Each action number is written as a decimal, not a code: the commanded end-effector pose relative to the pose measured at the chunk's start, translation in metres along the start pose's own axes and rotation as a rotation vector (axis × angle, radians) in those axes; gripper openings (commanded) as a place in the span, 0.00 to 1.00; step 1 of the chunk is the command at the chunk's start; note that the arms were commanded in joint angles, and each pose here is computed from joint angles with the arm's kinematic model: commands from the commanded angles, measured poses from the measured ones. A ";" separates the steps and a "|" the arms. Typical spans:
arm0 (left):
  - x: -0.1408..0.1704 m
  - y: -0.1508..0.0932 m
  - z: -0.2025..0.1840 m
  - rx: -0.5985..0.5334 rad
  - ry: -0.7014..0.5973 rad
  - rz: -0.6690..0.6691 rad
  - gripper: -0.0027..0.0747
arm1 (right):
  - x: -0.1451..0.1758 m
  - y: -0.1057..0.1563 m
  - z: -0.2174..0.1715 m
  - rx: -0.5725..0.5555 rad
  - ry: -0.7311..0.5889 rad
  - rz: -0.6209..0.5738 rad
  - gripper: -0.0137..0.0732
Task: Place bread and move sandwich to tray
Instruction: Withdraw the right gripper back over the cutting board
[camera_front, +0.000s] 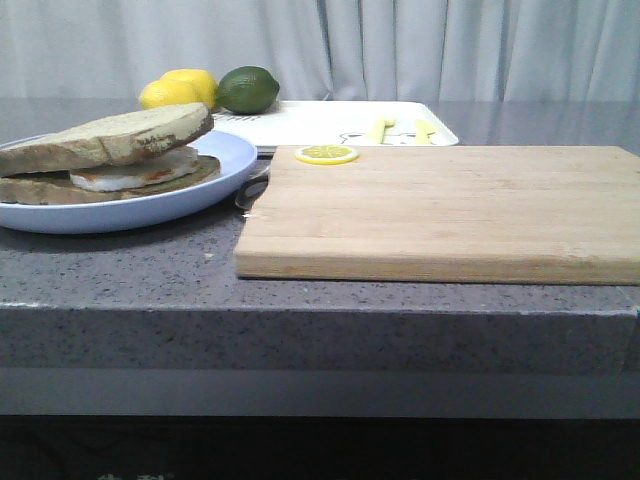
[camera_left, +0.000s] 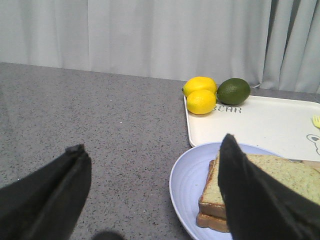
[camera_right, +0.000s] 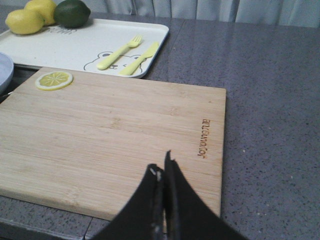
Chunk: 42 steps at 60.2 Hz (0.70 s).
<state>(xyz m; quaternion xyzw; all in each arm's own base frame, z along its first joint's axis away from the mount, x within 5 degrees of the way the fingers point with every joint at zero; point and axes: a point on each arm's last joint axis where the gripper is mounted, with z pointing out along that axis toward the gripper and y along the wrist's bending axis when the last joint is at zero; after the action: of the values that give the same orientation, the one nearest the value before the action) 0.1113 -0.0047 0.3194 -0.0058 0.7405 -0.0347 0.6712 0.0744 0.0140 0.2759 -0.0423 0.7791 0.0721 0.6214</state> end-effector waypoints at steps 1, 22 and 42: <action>-0.017 0.000 0.000 0.000 -0.104 0.002 0.70 | -0.013 -0.001 -0.009 0.020 -0.192 0.016 0.07; -0.023 -0.001 0.004 0.002 -0.105 -0.015 0.70 | -0.013 -0.001 -0.013 0.019 -0.216 0.014 0.07; -0.047 -0.003 0.084 0.000 0.280 0.055 0.70 | -0.014 -0.001 -0.013 0.021 -0.224 0.014 0.07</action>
<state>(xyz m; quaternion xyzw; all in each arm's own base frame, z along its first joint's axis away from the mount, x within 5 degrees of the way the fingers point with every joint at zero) 0.1779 -0.0076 0.3426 0.0043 0.8249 -0.0251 0.5648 0.0647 0.0119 0.2764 -0.0319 0.7405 0.0744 0.6672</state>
